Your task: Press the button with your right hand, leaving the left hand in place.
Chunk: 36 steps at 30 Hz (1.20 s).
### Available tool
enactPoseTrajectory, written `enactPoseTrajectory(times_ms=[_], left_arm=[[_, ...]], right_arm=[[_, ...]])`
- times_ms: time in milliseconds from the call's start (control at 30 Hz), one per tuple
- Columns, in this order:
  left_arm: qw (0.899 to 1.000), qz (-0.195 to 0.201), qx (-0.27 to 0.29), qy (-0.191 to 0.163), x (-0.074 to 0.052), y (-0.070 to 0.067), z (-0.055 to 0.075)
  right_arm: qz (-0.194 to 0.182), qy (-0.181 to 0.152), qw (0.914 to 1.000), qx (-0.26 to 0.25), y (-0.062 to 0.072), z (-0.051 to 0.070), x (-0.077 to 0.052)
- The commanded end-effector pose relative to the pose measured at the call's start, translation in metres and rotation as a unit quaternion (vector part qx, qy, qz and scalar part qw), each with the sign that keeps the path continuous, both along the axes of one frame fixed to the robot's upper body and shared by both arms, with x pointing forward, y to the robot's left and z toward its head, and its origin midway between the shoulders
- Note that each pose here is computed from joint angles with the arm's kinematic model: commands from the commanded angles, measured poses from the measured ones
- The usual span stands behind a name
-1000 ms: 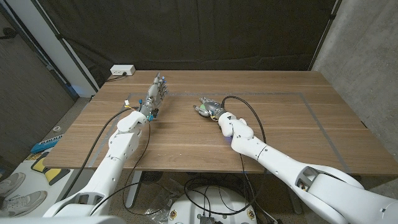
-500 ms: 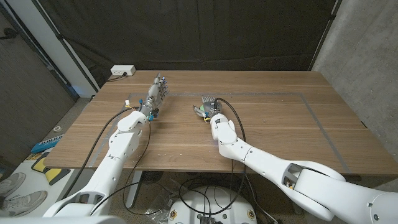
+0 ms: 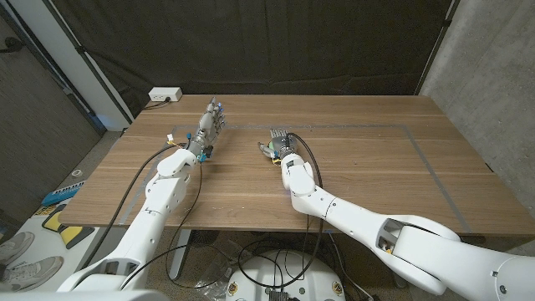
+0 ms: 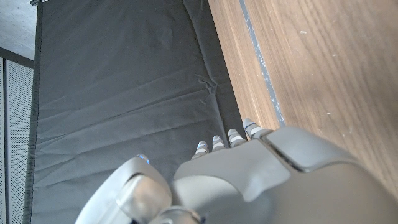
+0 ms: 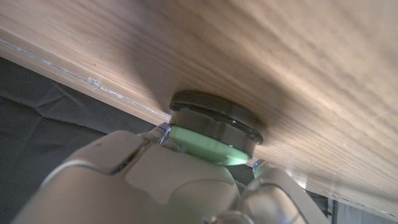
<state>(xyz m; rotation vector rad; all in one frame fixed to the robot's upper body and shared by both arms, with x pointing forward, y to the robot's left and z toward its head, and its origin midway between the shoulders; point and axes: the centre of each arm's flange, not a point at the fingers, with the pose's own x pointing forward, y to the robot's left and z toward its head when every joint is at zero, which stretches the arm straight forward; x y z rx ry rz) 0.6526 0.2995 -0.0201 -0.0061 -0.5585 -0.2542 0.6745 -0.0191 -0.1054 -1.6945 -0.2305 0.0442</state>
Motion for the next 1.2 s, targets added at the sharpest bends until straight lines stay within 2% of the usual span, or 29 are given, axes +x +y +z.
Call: enactPoseTrajectory(times_ms=[33,200,500,733,867,1067,1133,1200], left_arm=[[1.000,0.000,0.000,0.000,-0.003,0.001,-0.002],[1.000,-0.001,-0.001,-0.001,-0.002,0.001,-0.003],[1.000,-0.002,-0.004,-0.001,-0.001,0.003,-0.006],[1.000,-0.005,-0.003,-0.003,0.000,0.004,-0.005],[1.000,-0.006,-0.002,-0.004,0.000,0.006,-0.004],[1.000,-0.006,-0.001,-0.005,-0.001,0.010,-0.004],[1.000,-0.006,-0.001,-0.005,-0.002,0.010,-0.004],[1.000,-0.007,-0.001,-0.005,-0.002,0.012,-0.004]], right_arm=[[0.154,0.014,0.9774,0.144,-0.018,0.017,-0.005],[0.187,-0.028,0.9687,0.161,-0.018,0.035,-0.009],[0.230,-0.071,0.9510,0.194,-0.022,0.058,-0.017],[0.253,-0.092,0.9377,0.220,-0.028,0.071,-0.023],[0.253,-0.105,0.9343,0.228,-0.029,0.078,-0.026],[0.271,-0.116,0.9163,0.271,-0.033,0.090,-0.027],[0.274,-0.115,0.9143,0.275,-0.034,0.092,-0.027],[0.278,-0.115,0.9089,0.289,-0.035,0.097,-0.027]])
